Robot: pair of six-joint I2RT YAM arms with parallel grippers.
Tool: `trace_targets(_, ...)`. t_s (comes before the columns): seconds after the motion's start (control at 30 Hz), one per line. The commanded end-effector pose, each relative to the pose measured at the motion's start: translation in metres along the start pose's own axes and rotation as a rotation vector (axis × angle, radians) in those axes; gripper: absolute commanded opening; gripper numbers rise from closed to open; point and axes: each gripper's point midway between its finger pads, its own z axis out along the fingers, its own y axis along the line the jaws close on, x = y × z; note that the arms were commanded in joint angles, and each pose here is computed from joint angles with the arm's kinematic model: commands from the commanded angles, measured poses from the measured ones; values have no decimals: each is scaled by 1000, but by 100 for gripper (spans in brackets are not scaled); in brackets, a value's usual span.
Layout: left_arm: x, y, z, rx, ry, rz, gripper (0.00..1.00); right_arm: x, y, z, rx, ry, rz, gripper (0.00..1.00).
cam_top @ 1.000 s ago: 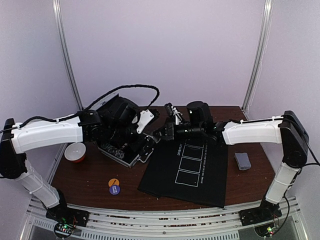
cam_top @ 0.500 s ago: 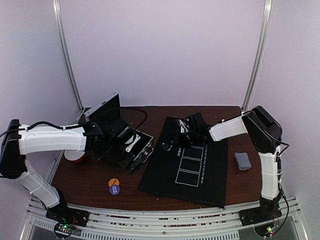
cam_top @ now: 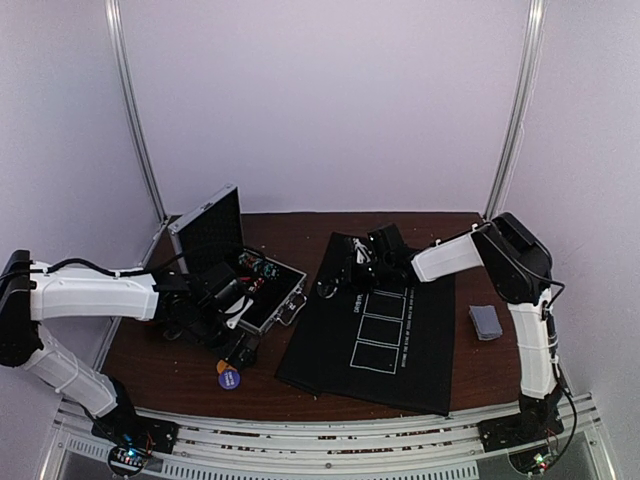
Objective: Distribute texas hold em gaming equipment
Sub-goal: Place the dealer button in the dealer area.
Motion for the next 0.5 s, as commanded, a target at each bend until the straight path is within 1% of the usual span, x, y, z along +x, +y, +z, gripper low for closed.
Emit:
trace_targets(0.0,6,5,2,25,-1,-60,98,-7,-7,-3,56,-19,9,19)
trace_targets(0.03,10,6,4,24,8,-65,97,-9,-7,-6,76,-22,-2,22)
trace_targets(0.1,16,6,7,29,27,-75,97,-15,-9,-13,127,-39,-32,35)
trace_targets(0.2,24,5,12,37,54,-99,97,-29,-9,-29,224,-77,-106,46)
trace_targets(0.3,30,6,18,28,78,-105,96,-42,-2,-46,300,-113,-181,52)
trace_targets(0.47,37,2,18,45,101,-128,89,-50,19,-65,384,-132,-311,55)
